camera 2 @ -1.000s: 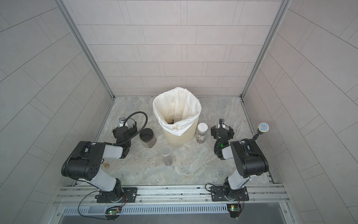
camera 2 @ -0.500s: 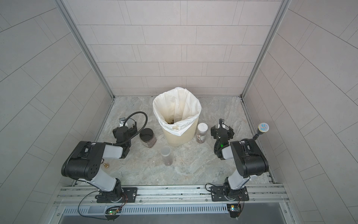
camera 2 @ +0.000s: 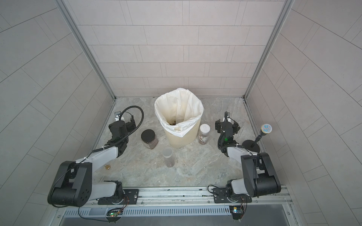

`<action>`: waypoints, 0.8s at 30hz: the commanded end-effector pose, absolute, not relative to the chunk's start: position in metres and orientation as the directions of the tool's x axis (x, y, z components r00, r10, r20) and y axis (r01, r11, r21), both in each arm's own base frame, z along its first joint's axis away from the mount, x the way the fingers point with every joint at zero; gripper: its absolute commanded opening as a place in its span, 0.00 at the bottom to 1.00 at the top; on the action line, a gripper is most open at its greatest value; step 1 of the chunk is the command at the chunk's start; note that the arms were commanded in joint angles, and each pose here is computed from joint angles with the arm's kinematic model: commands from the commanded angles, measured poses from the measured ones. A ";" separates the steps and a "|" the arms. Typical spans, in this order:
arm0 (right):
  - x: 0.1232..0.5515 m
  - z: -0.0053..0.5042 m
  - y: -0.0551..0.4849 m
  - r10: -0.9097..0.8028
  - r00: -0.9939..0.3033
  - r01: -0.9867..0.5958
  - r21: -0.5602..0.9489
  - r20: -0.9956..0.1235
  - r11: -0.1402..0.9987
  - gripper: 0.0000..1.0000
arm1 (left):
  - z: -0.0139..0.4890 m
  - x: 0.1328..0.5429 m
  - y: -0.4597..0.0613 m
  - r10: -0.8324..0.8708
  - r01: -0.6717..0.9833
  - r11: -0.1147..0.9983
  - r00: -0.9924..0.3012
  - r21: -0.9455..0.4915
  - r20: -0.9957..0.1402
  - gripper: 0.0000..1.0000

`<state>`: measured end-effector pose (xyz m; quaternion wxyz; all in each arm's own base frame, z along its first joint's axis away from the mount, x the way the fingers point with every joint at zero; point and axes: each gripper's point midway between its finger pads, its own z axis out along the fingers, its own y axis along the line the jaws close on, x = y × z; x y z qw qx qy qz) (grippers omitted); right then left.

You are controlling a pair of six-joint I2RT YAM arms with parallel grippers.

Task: Empty the moldy dried flower tea in the jars
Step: Pick up the jar from the center of the board.

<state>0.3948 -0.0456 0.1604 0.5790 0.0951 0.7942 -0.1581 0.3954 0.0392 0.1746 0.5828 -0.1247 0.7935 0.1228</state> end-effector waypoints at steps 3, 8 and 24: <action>0.396 0.188 -0.050 0.081 -0.360 0.328 -0.045 -0.929 0.944 0.97 | 0.176 0.398 0.027 -0.162 -0.307 0.951 -0.369 -0.044 -0.915 1.00; 0.400 0.217 -0.019 0.185 -0.377 0.194 0.119 -0.908 0.974 0.98 | 0.181 0.402 0.006 -0.249 -0.242 0.957 -0.415 -0.157 -0.875 1.00; 0.329 0.200 0.074 0.180 -0.614 -0.097 0.300 -0.769 0.949 1.00 | 0.177 0.378 -0.043 -0.383 -0.179 0.922 -0.550 -0.343 -0.742 0.97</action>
